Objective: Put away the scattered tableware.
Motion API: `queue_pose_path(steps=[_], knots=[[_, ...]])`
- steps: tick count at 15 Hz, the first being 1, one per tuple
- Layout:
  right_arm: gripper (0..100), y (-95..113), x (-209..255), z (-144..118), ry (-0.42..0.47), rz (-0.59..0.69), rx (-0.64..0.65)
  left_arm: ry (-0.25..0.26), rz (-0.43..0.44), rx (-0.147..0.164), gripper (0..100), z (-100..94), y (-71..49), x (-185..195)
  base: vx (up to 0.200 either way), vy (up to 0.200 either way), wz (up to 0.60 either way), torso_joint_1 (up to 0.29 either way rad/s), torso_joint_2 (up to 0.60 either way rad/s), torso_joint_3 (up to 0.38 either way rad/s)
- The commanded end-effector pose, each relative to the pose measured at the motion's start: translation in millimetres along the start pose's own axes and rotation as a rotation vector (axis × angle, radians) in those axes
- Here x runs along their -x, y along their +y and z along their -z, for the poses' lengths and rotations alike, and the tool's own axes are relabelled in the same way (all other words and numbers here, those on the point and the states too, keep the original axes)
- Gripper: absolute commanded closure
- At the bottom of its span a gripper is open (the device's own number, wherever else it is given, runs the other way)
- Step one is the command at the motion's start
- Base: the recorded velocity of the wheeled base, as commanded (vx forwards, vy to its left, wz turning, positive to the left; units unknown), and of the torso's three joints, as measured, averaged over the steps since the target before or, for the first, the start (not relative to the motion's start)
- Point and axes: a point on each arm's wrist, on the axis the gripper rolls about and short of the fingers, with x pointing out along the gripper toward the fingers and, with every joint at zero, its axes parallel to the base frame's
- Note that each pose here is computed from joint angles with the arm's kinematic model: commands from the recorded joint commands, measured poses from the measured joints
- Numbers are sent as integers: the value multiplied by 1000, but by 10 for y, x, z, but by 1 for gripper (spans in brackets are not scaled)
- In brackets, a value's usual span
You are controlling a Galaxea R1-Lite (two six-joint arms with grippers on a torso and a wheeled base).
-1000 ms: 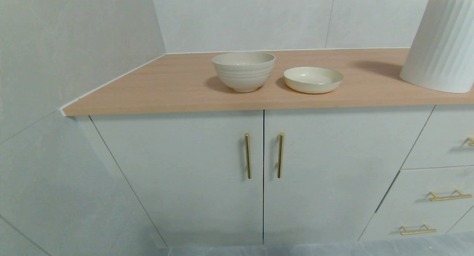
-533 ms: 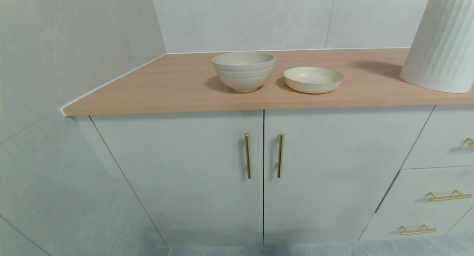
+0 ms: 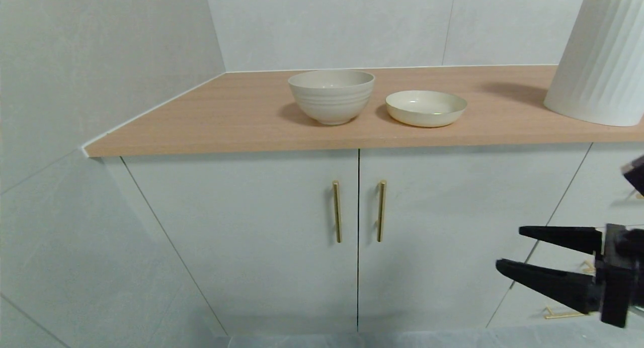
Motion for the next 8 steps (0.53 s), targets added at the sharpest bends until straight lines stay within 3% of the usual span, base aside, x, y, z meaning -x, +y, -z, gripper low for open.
queue_pose_path(steps=[1,8], knots=[[0,-156,-712,-104,89,-29,-23,0,0,1,0,0,0,0,0,0,0,0,0,0],[0,-137,-1548,-82,187,-101,-38,0,0,1,0,0,0,0,0,0,0,0,0,0]])
